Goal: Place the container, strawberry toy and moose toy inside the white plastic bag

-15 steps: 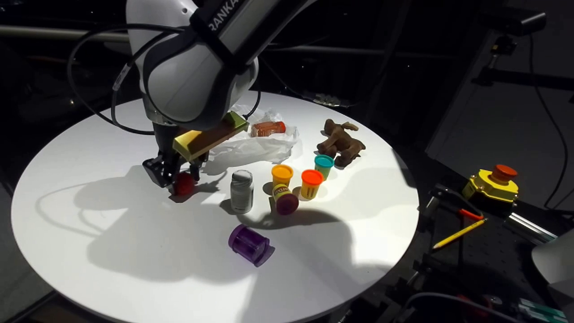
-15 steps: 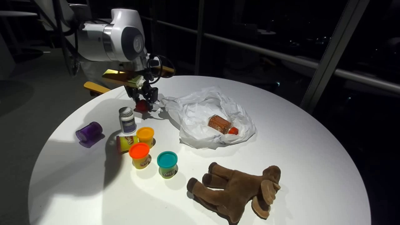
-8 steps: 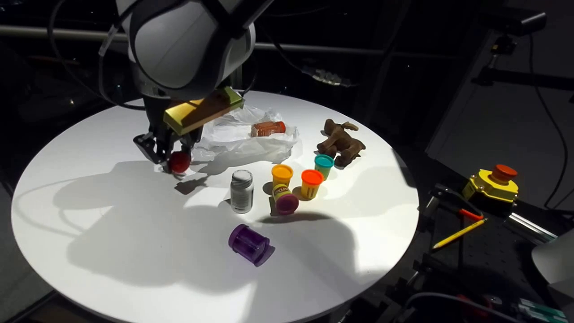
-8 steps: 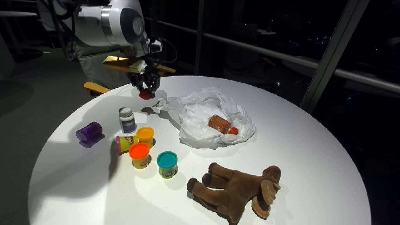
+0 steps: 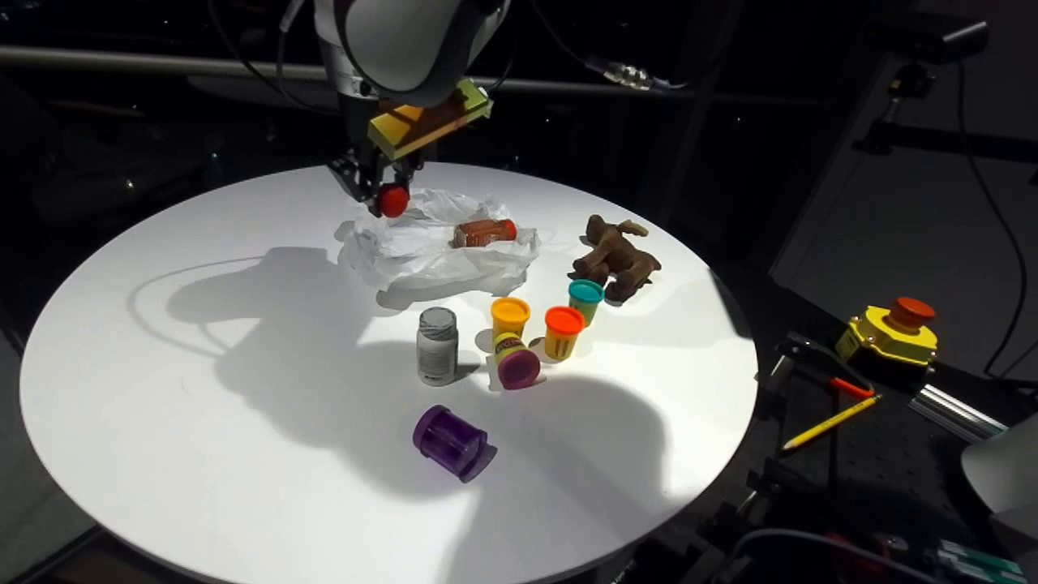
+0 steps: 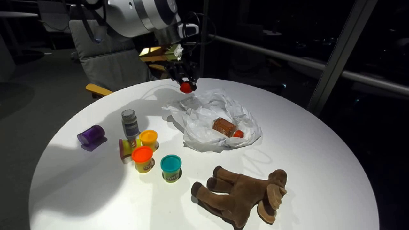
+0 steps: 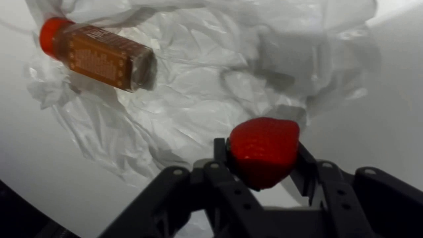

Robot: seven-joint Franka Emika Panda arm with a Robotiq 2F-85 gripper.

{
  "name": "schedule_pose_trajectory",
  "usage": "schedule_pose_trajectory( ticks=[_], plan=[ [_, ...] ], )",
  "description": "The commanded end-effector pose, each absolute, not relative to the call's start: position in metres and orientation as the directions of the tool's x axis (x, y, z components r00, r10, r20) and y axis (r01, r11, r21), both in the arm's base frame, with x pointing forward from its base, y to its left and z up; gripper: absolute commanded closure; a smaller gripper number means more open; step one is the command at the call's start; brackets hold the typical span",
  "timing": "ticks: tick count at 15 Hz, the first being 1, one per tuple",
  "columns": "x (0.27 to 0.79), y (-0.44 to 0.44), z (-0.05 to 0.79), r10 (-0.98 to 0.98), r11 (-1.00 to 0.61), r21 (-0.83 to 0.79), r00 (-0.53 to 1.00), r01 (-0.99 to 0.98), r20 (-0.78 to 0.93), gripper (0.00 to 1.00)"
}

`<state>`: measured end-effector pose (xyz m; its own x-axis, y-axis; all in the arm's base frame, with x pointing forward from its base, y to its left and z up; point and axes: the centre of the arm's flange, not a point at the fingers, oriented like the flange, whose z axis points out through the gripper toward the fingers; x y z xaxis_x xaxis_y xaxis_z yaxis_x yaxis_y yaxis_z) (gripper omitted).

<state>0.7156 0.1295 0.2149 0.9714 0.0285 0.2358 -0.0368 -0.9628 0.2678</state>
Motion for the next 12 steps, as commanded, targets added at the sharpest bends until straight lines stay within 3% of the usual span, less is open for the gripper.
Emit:
schedule_pose_trajectory(
  ticks=[1, 7, 8, 10, 12],
  plan=[
    [0.715, 0.087, 0.185, -0.046, -0.944, 0.306, 0.970, -0.119, 0.237, 0.77],
    [0.712, 0.050, 0.155, -0.149, -0.938, 0.275, 0.962, -0.211, 0.230, 0.73],
    [0.712, 0.048, 0.155, -0.160, -0.938, 0.267, 0.958, -0.222, 0.237, 0.27],
    [0.710, 0.046, 0.163, -0.175, -0.938, 0.250, 0.952, -0.238, 0.250, 0.21],
    [0.708, 0.053, 0.183, -0.182, -0.936, 0.246, 0.943, -0.253, 0.278, 0.05]
  ],
)
